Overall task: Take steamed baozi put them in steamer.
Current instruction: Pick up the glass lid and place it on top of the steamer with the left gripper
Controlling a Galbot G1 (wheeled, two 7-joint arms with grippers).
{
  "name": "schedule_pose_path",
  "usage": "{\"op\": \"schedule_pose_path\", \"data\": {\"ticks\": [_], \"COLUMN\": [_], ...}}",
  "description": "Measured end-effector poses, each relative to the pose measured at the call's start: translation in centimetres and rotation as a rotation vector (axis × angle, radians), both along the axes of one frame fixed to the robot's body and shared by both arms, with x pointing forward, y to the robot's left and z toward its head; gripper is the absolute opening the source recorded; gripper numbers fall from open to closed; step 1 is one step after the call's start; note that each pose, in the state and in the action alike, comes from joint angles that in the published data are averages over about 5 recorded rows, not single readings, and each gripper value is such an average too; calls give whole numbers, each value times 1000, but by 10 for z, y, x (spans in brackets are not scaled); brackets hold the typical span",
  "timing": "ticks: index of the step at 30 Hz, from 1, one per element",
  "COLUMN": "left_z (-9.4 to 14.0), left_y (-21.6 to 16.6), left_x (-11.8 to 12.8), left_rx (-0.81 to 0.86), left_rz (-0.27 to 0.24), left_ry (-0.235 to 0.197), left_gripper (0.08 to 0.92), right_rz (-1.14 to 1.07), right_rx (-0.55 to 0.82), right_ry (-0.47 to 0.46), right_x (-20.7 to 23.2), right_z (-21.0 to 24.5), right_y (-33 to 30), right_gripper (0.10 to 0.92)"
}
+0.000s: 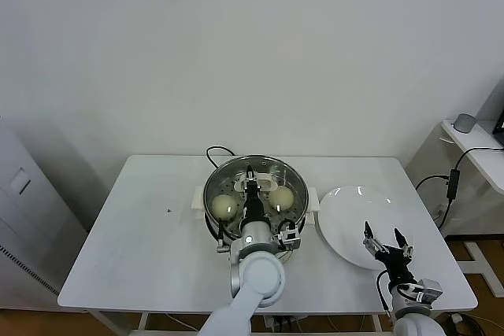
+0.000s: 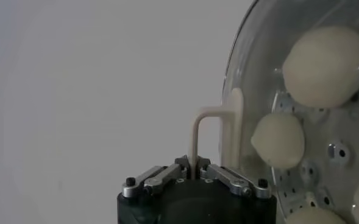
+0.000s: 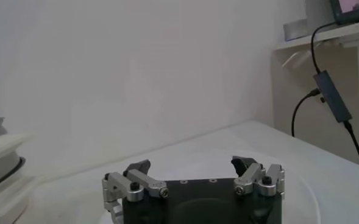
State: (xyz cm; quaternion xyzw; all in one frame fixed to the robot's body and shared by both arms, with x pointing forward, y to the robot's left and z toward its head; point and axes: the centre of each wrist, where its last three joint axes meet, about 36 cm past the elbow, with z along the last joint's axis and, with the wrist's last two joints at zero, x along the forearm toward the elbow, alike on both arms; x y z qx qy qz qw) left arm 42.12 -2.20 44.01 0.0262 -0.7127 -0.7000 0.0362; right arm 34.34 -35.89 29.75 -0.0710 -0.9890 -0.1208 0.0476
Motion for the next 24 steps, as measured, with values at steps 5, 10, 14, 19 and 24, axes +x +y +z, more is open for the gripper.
{"op": "schedule_pose_path", "data": {"ticks": [5, 10, 14, 19, 24], "left_z": [-1, -2, -4, -7, -7], "left_y": [0, 0, 1, 1, 1], "left_x": [2, 2, 3, 4, 4], "left_rx": [-1, -2, 1, 5, 2], "left_rz": [1, 0, 2, 5, 5], "left_ry": [6, 9, 10, 7, 6], "left_gripper": [129, 129, 129, 129, 129], "right_rz": [1, 1, 1, 5, 11], "right_rx": [-2, -4, -5, -6, -8], "right_ry": [1, 1, 1, 4, 4], "right_x": [1, 2, 3, 5, 7], "right_z": [0, -1, -1, -2, -2], "right_y": [0, 0, 0, 2, 5], "right_gripper": [823, 823, 823, 823, 823]}}
